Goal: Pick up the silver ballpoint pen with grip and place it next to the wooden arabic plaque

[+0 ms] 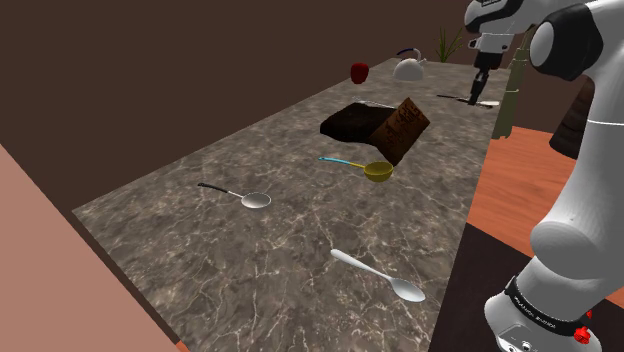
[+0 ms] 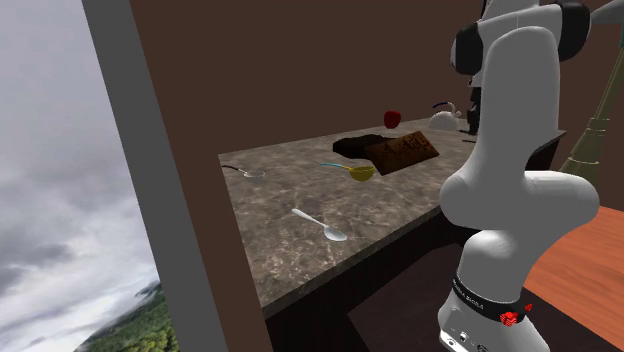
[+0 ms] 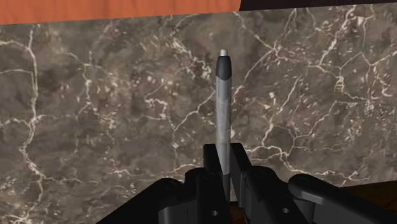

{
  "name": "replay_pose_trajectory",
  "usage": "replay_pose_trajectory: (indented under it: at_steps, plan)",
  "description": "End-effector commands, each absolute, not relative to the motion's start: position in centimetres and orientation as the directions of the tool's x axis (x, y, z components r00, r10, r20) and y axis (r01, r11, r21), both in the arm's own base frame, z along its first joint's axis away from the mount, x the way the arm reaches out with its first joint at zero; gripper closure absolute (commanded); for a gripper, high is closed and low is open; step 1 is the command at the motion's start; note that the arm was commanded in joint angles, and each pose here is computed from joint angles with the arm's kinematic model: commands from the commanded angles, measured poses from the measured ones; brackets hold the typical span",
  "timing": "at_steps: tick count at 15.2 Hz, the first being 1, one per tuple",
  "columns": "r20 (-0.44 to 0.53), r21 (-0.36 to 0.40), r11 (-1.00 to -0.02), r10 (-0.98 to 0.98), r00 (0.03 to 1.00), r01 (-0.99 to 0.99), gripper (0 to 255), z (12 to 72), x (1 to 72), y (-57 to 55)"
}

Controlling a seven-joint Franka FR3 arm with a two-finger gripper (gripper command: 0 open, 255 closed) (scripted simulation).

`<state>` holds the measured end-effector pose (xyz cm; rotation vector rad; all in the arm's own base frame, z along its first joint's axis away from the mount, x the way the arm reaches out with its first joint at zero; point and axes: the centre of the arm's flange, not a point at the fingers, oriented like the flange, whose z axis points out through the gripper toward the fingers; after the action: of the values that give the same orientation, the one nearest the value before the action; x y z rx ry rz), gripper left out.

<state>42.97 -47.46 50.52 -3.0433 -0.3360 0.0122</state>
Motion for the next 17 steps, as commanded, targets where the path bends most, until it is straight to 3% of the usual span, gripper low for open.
replay_pose_trajectory:
  at_steps: [1,17]
  plan:
    - [0.001,-0.080,-0.973,0.218,0.976,0.218,255,49.5,42.8,-47.5]
    - [0.001,-0.080,-0.973,0.218,0.976,0.218,255,41.1,42.8,-47.5]
